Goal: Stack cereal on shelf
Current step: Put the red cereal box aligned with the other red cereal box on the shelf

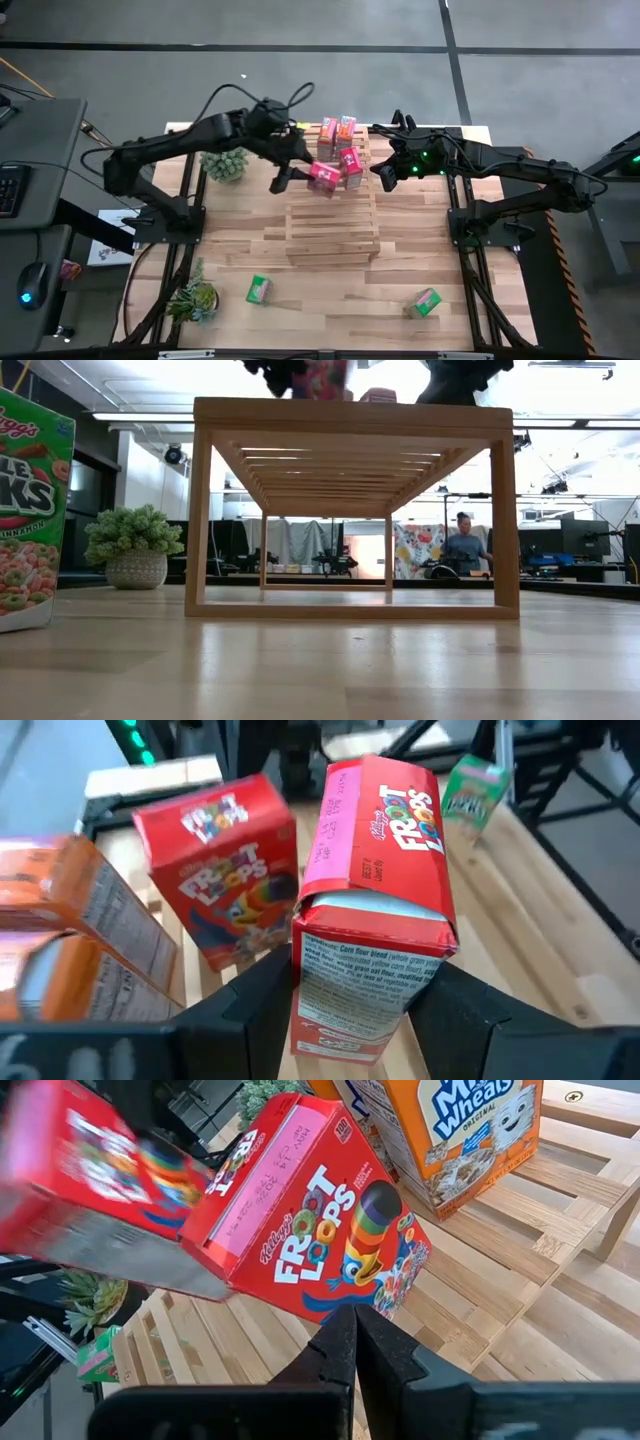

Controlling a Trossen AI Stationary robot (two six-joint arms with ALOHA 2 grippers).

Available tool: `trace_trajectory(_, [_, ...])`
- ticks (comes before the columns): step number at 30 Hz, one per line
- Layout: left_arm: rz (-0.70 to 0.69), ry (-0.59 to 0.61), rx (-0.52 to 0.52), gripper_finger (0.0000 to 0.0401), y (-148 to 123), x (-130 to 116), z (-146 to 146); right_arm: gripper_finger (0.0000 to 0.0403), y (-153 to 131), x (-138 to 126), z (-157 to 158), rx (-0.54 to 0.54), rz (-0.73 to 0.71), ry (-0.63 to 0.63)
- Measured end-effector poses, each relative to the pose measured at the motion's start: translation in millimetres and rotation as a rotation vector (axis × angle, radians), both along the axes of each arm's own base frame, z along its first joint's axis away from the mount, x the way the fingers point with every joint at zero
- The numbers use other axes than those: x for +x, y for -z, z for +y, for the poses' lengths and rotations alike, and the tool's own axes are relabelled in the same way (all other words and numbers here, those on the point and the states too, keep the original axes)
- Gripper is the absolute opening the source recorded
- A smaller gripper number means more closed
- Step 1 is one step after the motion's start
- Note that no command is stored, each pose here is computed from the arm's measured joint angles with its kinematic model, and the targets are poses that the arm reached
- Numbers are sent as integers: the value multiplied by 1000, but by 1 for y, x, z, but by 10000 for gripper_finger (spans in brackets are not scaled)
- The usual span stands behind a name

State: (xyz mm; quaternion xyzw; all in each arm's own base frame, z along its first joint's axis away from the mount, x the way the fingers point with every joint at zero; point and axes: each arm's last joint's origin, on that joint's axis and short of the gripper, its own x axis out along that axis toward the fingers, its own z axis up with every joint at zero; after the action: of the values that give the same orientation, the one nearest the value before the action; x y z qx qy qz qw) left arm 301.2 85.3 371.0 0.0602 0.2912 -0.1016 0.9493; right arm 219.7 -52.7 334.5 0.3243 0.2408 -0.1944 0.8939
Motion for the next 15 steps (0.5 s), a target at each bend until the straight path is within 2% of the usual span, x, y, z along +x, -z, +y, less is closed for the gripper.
trace_trajectory(3, [35, 6, 0, 169, 9, 11, 4, 0, 0, 0, 0, 0, 0, 0])
trace_trajectory(11, [75, 14, 7, 170, 22, 21, 7, 0, 0, 0, 0, -2, 1, -1])
trace_trajectory(15, [77, 6, 61, 170, 22, 21, 7, 0, 0, 0, 0, -2, 1, -1])
